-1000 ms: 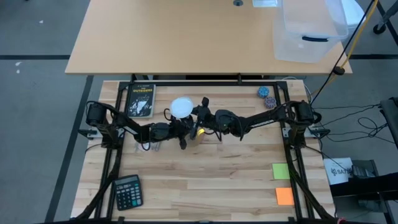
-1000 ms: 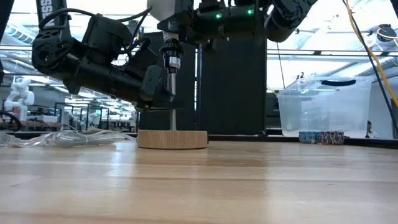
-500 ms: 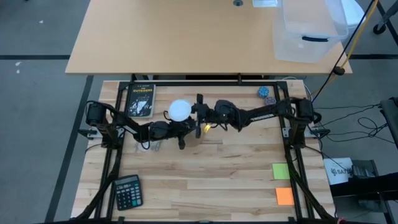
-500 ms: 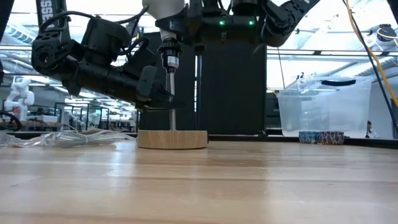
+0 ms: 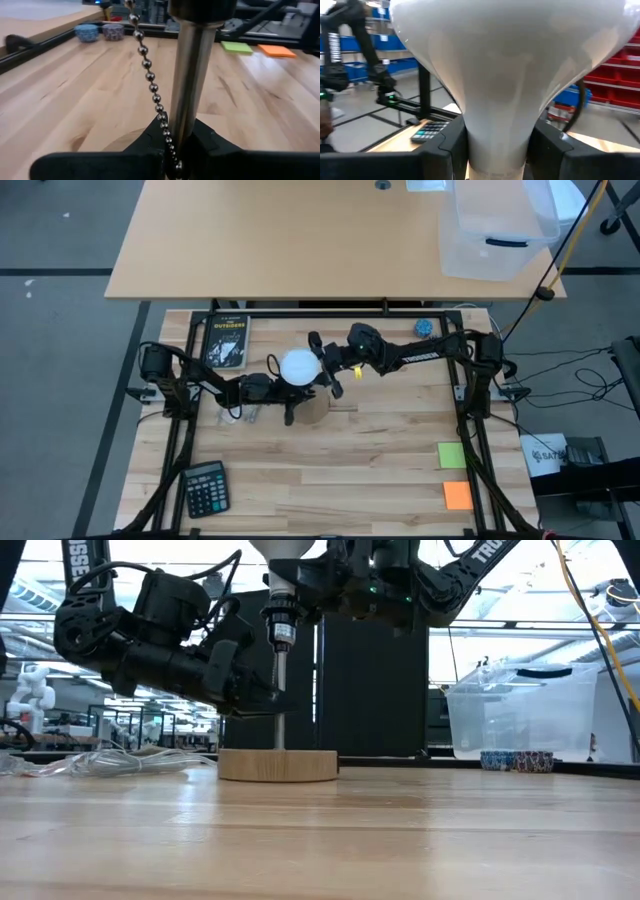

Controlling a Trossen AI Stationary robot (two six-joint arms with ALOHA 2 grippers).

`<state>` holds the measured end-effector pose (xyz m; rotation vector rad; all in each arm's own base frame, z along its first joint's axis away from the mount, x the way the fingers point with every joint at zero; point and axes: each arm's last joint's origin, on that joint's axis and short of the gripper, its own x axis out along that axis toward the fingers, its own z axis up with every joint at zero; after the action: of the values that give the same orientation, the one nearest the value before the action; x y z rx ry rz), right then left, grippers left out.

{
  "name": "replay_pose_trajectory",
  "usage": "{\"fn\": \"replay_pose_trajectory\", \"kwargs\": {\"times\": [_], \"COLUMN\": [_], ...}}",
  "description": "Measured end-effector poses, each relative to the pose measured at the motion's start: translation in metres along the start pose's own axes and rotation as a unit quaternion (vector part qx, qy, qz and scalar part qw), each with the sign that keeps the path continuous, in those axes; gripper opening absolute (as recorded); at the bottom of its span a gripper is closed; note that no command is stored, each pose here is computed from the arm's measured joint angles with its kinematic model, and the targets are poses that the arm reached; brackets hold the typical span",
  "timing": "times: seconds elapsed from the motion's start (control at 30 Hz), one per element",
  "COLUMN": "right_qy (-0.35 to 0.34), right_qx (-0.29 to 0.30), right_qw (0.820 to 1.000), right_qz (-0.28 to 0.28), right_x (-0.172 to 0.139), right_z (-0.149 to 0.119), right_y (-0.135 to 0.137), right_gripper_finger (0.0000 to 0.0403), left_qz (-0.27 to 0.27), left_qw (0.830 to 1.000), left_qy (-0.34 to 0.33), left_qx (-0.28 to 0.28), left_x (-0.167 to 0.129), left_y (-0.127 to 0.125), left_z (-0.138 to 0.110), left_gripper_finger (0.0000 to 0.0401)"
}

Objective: Screw lightbulb
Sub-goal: Remove the lightbulb from the lamp socket

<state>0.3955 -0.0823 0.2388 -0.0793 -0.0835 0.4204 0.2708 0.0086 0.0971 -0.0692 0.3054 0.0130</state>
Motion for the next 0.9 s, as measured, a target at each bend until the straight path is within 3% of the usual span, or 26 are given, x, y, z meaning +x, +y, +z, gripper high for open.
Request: {"fn": "replay_pose_trajectory", "kwargs": {"times": [0.47, 0.9], "right_qy": [-0.012, -0.024], "right_qx": [0.004, 0.018], "right_qw": [0.992, 0.988], "right_qz": [0.128, 0.153], "right_x": [0.002, 0.009], "right_z": [0.003, 0.012], "right_y": [0.009, 0.013], "right_gripper_finger": [0.0148, 0.0148], "left_qz": [-0.131, -0.131], "left_qw": [0.990, 0.990], "left_qy": [-0.031, -0.018], "left_qx": [0.050, 0.050], "left_x": [0.000, 0.000], "left_y": [-0.009, -0.009], "left_z": [0.006, 0.004], "left_gripper_finger": [0.0033, 0.0033]}}
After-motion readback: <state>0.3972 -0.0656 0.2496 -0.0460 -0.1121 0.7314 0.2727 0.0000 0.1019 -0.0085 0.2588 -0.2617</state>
